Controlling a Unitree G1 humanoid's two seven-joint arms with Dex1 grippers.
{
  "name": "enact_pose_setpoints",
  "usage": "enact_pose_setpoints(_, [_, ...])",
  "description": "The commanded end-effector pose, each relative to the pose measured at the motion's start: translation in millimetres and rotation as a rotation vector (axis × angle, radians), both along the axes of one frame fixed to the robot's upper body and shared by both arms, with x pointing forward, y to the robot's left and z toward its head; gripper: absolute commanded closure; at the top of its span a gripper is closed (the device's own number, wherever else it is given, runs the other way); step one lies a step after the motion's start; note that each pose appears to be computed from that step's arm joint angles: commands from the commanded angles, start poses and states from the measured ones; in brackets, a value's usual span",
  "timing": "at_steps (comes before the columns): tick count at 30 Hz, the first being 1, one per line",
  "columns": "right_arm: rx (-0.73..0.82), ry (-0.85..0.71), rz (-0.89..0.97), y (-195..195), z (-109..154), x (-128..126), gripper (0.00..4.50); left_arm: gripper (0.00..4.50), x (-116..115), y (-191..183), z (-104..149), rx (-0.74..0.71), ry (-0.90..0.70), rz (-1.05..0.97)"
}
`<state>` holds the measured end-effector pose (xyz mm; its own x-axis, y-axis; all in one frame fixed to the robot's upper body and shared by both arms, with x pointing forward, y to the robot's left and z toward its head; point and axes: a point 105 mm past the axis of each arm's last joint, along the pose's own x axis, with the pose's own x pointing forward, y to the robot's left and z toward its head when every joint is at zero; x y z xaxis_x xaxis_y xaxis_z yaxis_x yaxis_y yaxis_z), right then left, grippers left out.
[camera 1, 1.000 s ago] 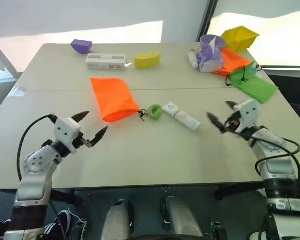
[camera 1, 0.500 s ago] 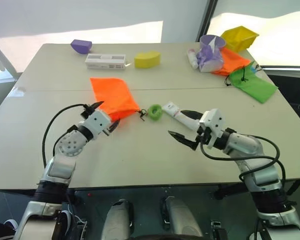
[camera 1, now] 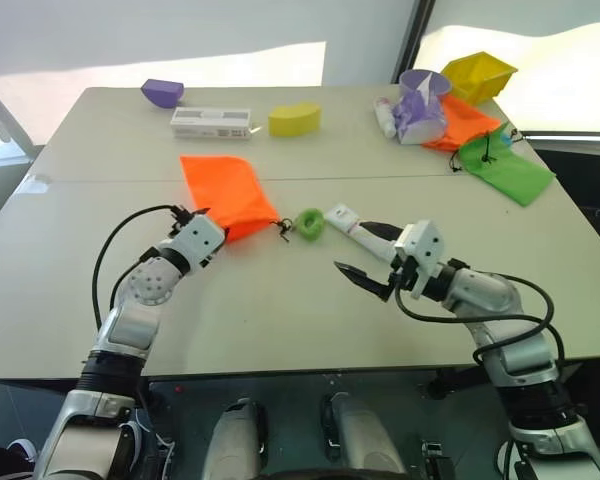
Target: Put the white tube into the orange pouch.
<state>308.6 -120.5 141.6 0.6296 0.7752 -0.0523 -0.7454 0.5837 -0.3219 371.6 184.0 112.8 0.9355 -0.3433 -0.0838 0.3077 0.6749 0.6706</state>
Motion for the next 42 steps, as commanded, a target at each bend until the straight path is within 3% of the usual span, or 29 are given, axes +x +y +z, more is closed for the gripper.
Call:
enact_pose_setpoints(1, [-0.019,-0.078,-0.053,7.4,4.3,15.8,0.00,3.73,-2.5,-3.5,6.4,-0.025,-0.019,-0.006])
enact_pose_setpoints(2, [-0.026,-0.083,-0.062,10.7,2.1,20.6,0.00,4.28,-2.8,-3.4,6.3,-0.024,-0.019,-0.005])
enact_pose_setpoints(3, [-0.050,-0.102,-0.074,16.3,0.2,26.5,0.00,4.46,-3.2,-3.0,6.7,-0.027,-0.020,-0.004])
enact_pose_setpoints(6, [-0.098,-0.171,-0.098,36.5,0.7,41.6,0.00,4.46,-6.5,-4.9,9.5,-0.050,-0.022,-0.019])
enact_pose_setpoints(13, [-0.109,-0.265,0.007,87.9,8.1,47.7,0.00,4.46,-21.4,-6.7,20.5,-0.066,-0.038,-0.030])
enact_pose_setpoints(18, [-0.119,-0.317,0.014,121.0,4.7,58.0,0.00,4.46,-35.7,-9.5,26.9,-0.088,-0.036,-0.033])
enact_pose_setpoints(21, [-0.245,-0.407,0.087,145.0,-9.2,55.8,0.00,4.46,-40.4,-10.1,27.1,-0.090,-0.032,-0.029])
enact_pose_setpoints(23, [-0.228,-0.408,0.083,154.0,-9.7,58.5,0.00,4.46,-42.4,-9.7,27.7,-0.088,-0.032,-0.022])
enact_pose_setpoints(27, [-0.235,-0.432,0.107,163.5,-10.8,59.2,0.00,4.46,-45.2,-8.4,32.8,-0.094,-0.040,-0.017])
enact_pose_setpoints(32, [-0.138,-0.396,0.003,161.2,3.4,74.2,0.00,4.46,-53.0,-6.8,30.6,-0.090,-0.026,-0.023])
enact_pose_setpoints(37, [-0.182,-0.427,-0.065,158.7,3.0,84.7,0.00,4.46,-56.1,-6.8,29.6,-0.096,-0.020,-0.022])
enact_pose_setpoints(41, [-0.252,-0.416,-0.063,159.7,-11.8,86.9,0.00,4.46,-56.2,-7.0,30.2,-0.097,-0.023,-0.026])
enact_pose_setpoints(42, [-0.247,-0.402,-0.065,159.7,-13.4,87.2,0.54,4.50,-56.1,-6.6,30.5,-0.098,-0.024,-0.025])
